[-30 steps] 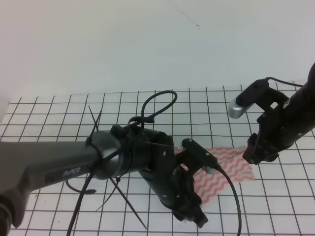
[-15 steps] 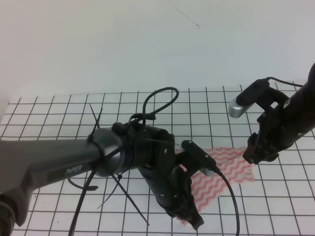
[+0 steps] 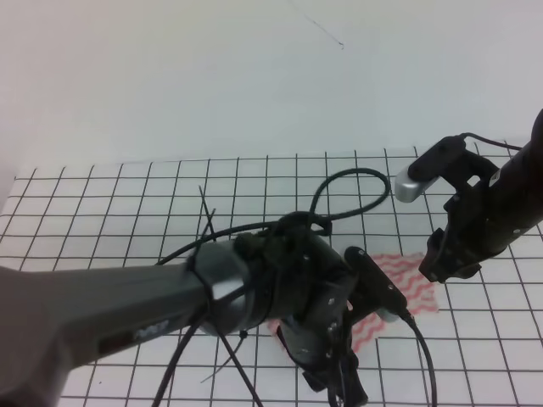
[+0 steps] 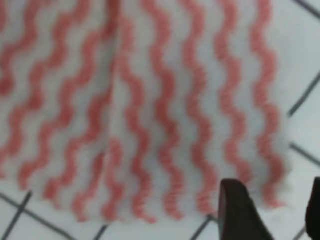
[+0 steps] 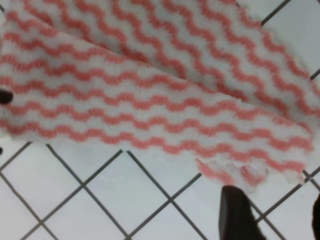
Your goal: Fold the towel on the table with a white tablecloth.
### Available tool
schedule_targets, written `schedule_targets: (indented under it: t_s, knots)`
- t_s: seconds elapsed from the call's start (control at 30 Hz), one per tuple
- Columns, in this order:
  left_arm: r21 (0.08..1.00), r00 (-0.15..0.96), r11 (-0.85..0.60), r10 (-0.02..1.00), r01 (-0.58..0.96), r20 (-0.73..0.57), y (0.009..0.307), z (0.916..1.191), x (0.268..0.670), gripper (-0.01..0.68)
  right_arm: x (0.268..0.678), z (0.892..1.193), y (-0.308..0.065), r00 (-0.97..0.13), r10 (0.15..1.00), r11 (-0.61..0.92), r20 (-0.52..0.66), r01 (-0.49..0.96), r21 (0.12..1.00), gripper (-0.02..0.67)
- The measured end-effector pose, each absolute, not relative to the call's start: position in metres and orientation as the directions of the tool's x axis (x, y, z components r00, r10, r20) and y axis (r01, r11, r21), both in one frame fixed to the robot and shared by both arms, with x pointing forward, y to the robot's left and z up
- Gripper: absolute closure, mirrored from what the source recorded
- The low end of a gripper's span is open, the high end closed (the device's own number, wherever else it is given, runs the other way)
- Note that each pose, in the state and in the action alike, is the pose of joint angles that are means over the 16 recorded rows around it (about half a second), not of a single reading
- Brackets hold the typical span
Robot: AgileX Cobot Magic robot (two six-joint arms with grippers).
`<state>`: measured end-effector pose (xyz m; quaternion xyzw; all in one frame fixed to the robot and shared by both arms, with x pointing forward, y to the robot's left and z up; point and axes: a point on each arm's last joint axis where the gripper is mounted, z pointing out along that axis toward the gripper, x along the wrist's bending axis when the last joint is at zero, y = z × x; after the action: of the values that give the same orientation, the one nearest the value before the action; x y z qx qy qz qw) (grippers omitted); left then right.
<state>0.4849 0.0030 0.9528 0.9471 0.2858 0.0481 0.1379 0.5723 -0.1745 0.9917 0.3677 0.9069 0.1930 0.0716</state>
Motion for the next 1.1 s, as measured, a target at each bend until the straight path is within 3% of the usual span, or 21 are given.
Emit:
schedule_targets:
  t_s: [0.43,0.9,1.1]
  knots:
    - [0.264,0.842,-0.821,0.537,0.506,0.054,-0.007,0.935,0.48,0.403,0.572,0.992,-0.175,-0.714,0.7,0.65,0.018,0.647,0.399,0.33]
    - [0.221,0.841,-0.838,0.53,0.499,0.107,-0.004,0.927,0.484,0.641,0.571,0.992,-0.175,-0.711,0.703,0.647,0.022,0.652,0.395,0.33]
    - [0.227,0.829,-0.842,0.53,0.49,0.178,-0.003,0.936,0.491,0.673,0.571,0.992,-0.175,-0.71,0.704,0.646,0.024,0.653,0.395,0.33]
